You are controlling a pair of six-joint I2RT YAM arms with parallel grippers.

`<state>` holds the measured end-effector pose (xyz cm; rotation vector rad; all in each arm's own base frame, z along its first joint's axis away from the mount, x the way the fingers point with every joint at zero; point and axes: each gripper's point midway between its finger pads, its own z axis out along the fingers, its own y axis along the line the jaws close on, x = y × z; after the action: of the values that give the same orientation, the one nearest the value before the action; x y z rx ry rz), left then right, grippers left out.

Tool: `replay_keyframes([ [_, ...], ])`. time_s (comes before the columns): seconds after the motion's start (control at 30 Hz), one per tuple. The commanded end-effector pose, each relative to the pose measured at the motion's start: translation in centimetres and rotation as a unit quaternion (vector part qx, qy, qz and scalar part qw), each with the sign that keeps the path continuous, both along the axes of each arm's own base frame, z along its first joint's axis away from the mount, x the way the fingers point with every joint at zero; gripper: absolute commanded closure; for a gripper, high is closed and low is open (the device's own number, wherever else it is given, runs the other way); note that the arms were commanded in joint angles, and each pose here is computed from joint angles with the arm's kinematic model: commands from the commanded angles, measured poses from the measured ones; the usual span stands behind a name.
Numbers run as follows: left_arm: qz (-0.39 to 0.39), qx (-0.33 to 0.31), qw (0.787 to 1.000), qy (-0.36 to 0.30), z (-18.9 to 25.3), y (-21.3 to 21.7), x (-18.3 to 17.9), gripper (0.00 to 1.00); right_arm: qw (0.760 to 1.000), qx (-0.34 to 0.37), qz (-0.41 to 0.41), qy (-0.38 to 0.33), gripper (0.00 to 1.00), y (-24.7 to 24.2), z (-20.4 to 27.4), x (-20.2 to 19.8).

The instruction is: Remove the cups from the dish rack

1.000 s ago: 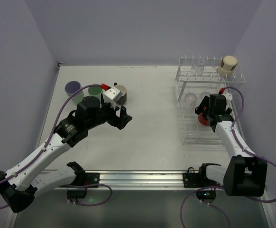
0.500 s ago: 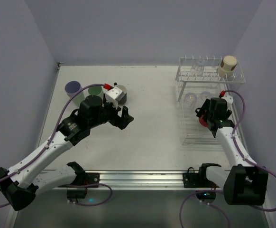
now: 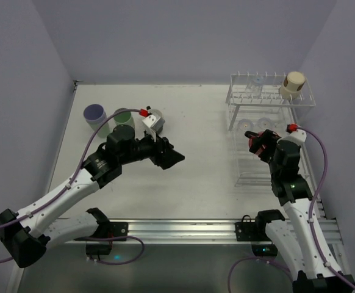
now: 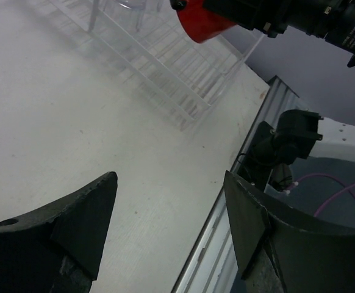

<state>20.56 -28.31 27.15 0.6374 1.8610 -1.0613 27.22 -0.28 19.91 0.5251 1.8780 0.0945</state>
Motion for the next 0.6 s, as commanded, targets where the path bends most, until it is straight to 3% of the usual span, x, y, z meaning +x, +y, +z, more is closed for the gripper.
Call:
replay_keyframes([
  [0.0, -0.062, -0.083, 0.995, 0.014, 1.7, -3.2, -1.8, 0.26, 0.993, 0.042, 0.053, -0.096, 0.55, 2.7, 6.2, -0.2],
  [0.17, -0.095, -0.144, 0.984, 0.030, 1.4, -5.9, -2.6, 0.26, 0.958, 0.152, 0.191, -0.153, 0.58, 8.7, 8.8, -1.7],
  [0.3, -0.111, -0.176, 0.977, 0.041, 1.0, -7.7, -2.7, 0.26, 0.888, 0.262, 0.332, -0.178, 0.59, 14.3, 11.5, -4.0],
  [0.57, -0.086, -0.247, 0.965, 0.023, 2.6, -8.0, -1.7, 0.26, 0.826, 0.324, 0.421, -0.185, 0.59, 17.9, 12.9, -5.7],
])
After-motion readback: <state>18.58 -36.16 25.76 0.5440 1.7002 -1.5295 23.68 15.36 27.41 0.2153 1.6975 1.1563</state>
